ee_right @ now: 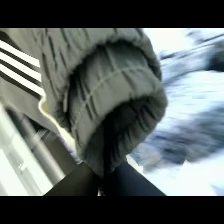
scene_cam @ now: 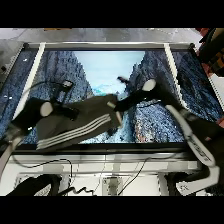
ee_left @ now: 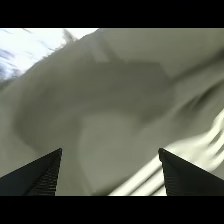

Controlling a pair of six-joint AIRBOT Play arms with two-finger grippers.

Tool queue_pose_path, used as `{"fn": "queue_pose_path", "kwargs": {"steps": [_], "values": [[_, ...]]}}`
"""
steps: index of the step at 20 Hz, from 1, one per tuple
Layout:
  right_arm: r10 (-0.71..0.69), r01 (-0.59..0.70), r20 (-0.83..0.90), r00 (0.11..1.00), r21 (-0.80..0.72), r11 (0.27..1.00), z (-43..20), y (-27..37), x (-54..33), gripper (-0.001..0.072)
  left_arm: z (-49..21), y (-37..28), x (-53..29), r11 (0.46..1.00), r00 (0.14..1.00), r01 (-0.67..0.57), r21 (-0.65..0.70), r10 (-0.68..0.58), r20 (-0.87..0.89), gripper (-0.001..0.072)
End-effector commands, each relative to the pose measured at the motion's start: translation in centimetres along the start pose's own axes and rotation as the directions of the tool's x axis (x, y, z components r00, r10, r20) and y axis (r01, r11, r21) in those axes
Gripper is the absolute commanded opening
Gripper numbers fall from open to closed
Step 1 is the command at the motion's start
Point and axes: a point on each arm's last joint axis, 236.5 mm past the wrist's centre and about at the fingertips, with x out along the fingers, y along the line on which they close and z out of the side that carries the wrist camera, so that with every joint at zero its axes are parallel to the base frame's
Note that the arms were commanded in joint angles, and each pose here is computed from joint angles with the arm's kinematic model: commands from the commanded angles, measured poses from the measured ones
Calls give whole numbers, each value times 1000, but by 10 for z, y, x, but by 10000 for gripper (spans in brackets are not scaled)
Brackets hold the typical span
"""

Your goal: Fold the clothes and pants, and hang the long-sleeved shirts on hangers.

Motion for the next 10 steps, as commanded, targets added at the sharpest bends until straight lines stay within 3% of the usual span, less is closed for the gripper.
{"fn": "queue_pose_path", "kwargs": {"steps": [1,6,10], "values": [[-213,207,132,968,58,977,14,-19,-105,30,34,39,-67,992,964,-116,-42,123,235,688],[-467,397,254,847,282,874,-17,-16,-258,30,62,59,-123,979,878,-177,-98,202,434,688],[-693,475,268,670,562,677,-66,-24,-359,30,62,59,-124,979,878,-177,-98,202,434,688]]}}
